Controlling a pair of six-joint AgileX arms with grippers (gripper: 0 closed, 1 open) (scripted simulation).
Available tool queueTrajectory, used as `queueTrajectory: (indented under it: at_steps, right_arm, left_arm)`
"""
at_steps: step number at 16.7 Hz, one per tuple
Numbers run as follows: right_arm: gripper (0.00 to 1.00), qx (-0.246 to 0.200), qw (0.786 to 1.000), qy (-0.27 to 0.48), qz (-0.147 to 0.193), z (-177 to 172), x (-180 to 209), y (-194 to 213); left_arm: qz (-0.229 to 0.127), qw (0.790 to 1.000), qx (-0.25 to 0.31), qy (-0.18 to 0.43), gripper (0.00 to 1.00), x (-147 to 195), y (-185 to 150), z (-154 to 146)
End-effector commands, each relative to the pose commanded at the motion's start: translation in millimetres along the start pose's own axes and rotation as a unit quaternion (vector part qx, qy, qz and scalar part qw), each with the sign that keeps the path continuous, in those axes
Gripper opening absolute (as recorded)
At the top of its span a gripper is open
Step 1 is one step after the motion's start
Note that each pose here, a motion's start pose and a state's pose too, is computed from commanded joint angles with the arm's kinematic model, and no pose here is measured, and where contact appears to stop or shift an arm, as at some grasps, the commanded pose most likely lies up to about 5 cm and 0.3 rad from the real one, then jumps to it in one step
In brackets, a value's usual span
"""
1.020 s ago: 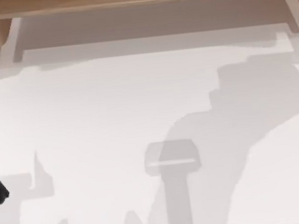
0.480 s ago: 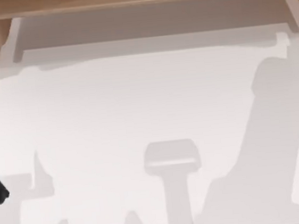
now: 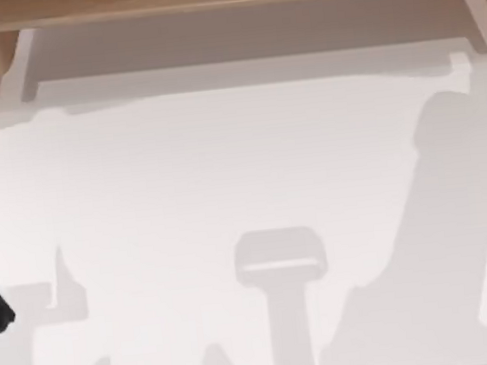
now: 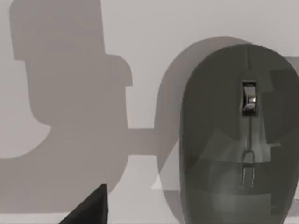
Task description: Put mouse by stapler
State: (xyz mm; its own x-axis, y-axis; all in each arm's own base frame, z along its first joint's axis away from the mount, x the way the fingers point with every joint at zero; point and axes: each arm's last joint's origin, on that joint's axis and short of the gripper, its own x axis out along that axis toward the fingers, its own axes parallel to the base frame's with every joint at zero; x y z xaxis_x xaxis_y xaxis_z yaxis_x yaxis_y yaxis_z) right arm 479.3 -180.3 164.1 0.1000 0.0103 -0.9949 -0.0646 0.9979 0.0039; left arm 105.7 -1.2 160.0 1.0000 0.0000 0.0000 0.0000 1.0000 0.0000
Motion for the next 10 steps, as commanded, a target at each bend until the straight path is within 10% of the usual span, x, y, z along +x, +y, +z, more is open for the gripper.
queueTrajectory:
  at_steps: [10]
  right_arm:
    - [1.00,0.000,1.000,-0.002,-0.001,-1,15,0]
  left_arm:
    - [0.000,1.000,0.000,0.000,1.00,0,0,0]
